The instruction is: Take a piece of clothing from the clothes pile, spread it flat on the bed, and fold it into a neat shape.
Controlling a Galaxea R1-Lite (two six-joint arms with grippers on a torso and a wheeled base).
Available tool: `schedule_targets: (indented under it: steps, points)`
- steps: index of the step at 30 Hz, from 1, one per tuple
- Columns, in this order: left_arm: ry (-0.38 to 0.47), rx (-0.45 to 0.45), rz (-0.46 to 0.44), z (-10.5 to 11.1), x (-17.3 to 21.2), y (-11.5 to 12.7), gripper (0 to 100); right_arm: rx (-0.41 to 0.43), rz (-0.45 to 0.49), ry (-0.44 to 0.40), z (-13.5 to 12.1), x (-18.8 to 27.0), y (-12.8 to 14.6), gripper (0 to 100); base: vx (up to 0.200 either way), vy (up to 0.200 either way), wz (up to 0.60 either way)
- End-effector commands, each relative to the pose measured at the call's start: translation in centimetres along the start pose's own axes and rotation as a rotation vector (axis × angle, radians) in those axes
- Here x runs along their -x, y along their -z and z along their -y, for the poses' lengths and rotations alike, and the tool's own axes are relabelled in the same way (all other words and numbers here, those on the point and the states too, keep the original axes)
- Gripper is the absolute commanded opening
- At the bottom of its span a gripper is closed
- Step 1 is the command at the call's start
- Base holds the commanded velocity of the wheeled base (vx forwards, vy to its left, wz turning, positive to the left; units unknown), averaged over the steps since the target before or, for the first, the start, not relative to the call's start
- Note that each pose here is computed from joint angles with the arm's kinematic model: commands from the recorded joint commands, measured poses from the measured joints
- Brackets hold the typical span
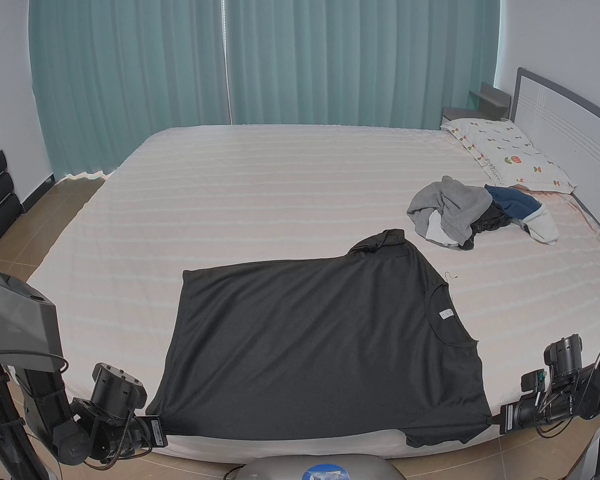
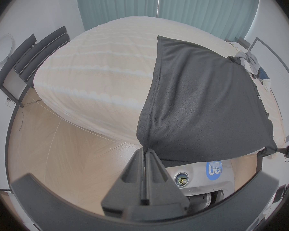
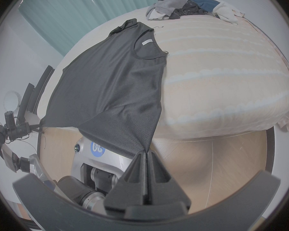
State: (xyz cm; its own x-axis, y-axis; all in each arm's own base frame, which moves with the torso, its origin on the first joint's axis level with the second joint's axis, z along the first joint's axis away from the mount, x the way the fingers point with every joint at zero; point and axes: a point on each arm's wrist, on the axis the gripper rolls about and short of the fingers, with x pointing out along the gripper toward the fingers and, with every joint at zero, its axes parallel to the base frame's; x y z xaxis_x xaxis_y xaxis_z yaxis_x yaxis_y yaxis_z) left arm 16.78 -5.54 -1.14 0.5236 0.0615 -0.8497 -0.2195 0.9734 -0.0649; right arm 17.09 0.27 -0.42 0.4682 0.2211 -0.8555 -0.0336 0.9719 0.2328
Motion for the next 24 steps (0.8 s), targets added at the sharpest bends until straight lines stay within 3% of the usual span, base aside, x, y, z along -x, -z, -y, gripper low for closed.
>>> schedule_targets:
  steps: [1, 12, 16, 24]
  points:
    - [0.001, -0.002, 0.003, -0.2, 0.6, 0.2, 0, 0.042, 0.014, -0.018, -1.0, 1.5, 0.4, 0, 0.0, 0.0, 0.0]
    - [-0.012, -0.011, -0.01, -0.5, 1.2, 0.3, 0, 0.085, -0.041, 0.044, -1.4, 2.3, 1.3, 0, 0.0, 0.0, 0.0]
    - [-0.022, -0.073, -0.022, -0.9, 2.0, 0.3, 0, 0.102, -0.051, 0.053, -1.4, 2.4, 1.4, 0, 0.0, 0.0, 0.0]
    - [-0.022, -0.087, -0.035, -1.1, 2.5, 0.5, 0, 0.152, -0.081, 0.079, -1.9, 3.6, 2.2, 0, 0.0, 0.0, 0.0]
